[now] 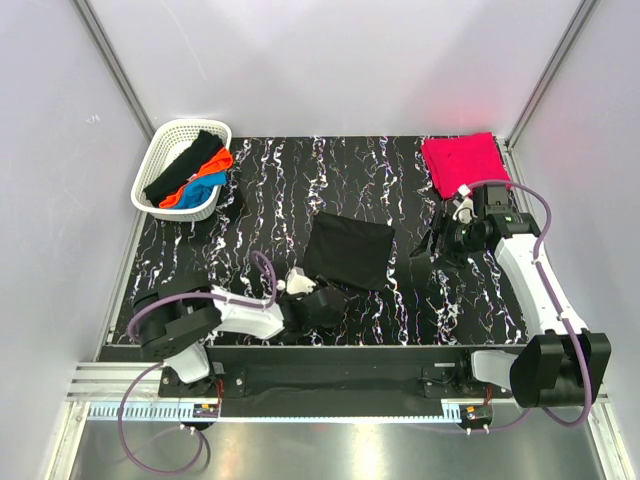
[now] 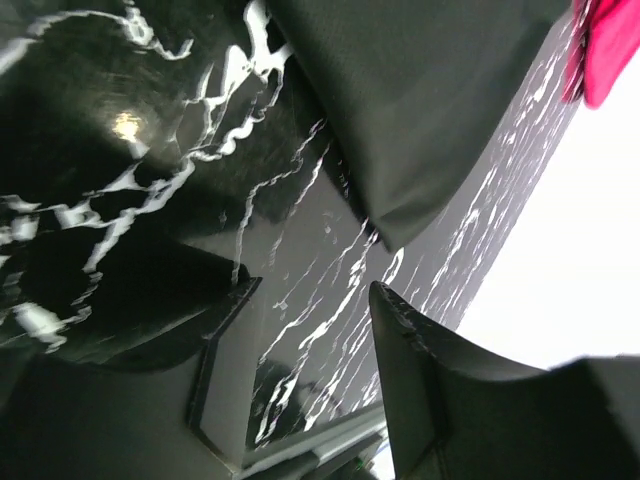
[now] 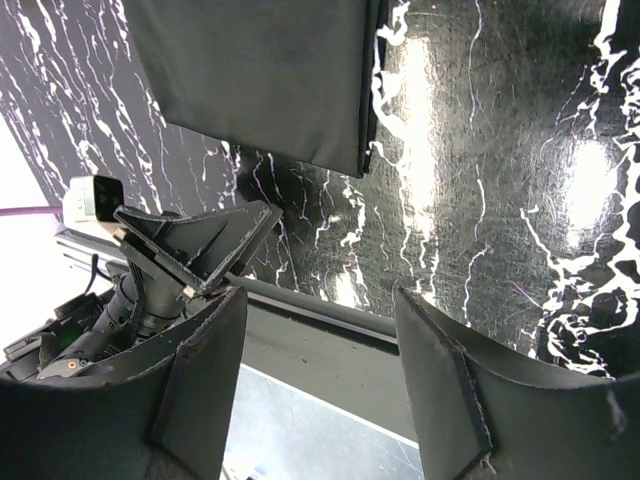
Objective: Fold and stack the t-shirts
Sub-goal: Neatly place the folded tshirt to the corner
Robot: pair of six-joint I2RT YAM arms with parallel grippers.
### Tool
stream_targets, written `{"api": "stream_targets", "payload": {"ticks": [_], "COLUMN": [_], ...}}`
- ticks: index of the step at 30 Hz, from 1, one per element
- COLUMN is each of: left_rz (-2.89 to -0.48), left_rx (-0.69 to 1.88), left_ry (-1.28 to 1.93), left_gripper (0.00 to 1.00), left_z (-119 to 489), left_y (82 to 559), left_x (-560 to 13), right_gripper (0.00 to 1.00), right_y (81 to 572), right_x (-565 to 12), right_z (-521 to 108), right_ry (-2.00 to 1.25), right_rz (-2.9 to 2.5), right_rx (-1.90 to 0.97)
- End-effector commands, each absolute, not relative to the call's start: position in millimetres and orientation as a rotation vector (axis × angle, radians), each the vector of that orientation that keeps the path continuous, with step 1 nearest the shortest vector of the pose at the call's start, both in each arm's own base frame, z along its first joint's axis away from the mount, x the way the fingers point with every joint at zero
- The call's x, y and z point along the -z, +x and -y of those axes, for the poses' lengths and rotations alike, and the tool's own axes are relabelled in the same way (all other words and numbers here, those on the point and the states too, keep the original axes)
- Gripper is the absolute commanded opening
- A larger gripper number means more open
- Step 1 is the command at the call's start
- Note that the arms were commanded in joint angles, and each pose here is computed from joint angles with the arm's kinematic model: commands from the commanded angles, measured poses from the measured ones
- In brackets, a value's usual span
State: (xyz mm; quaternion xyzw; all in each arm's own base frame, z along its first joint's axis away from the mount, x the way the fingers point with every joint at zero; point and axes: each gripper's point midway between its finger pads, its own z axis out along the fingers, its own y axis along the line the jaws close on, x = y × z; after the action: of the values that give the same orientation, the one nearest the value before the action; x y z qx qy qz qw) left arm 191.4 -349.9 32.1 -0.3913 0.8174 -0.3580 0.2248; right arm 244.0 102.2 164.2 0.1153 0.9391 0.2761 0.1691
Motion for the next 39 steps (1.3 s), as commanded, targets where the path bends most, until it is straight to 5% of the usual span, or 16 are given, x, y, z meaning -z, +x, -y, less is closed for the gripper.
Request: {"api": "stream_targets", "payload": {"ticks": [1, 28, 35, 39], "left_rz": [-2.133, -2.086, -2.071, -2.062], "left_rx": [1.006, 0.839, 0.902, 0.951], "left_ry": [-1.181, -1.507, -1.480, -1.428], "left_gripper": [0.48, 0.43, 0.23, 0.00], "left_z": [360, 361, 360, 354], "left_y": [213, 242, 242, 244], "left_x": [-47, 16, 12, 2], "right_gripper": [0.67, 0.68, 0.68, 0.68], "right_y": [248, 264, 269, 275], "right_x": [-170, -169, -157, -146], "right_z": [-100, -101, -104, -108], "right_ry": [0.319, 0.318, 0.346, 0.366], "right_rz": [-2.628, -2.646, -2.675, -2.698], "right_rx": [-0.776, -0.782, -0.810, -0.844]}}
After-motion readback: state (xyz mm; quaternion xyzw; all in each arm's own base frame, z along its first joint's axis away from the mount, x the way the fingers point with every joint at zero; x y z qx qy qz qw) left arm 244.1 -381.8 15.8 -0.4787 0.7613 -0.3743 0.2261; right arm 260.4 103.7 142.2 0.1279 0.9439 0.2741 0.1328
